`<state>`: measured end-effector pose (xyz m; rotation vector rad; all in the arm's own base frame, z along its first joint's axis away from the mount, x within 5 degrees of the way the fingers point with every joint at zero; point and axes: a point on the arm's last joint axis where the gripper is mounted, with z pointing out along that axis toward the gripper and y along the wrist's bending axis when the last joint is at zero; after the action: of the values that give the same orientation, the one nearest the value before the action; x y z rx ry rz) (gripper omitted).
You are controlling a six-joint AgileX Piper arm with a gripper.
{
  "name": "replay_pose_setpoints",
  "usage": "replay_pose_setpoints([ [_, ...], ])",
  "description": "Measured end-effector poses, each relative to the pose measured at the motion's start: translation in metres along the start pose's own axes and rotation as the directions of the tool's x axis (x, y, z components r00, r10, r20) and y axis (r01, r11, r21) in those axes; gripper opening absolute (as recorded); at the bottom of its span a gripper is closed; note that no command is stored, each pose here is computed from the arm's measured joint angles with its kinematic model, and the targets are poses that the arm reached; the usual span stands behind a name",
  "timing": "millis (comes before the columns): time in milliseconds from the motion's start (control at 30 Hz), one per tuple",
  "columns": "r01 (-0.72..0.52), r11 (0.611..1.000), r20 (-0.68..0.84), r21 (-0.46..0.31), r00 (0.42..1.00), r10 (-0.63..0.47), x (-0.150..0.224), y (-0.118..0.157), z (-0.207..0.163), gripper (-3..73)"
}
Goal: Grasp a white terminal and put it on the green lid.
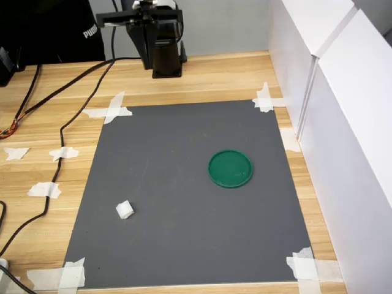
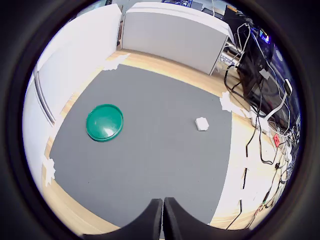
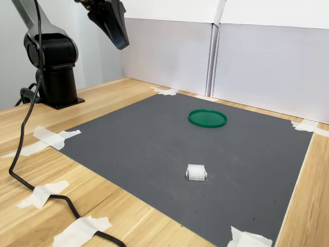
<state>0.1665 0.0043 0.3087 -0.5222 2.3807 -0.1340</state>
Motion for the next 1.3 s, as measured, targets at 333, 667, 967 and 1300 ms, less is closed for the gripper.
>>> replay_pose_setpoints([
  [333,0.016,0.997,-0.113,-0.077,0.993,-0.025,-0.044,-0.019,0.014,22.4],
  [667,0.021,0.999,-0.162,-0.039,0.986,-0.027,-0.064,-0.067,0.028,66.9],
  [967,0.127,0.966,-0.211,-0.226,0.962,-0.176,-0.093,-0.088,0.055,69.8],
  [1300,0.156,0.965,-0.207,-0.211,0.958,-0.2,-0.114,-0.113,0.107,69.8],
])
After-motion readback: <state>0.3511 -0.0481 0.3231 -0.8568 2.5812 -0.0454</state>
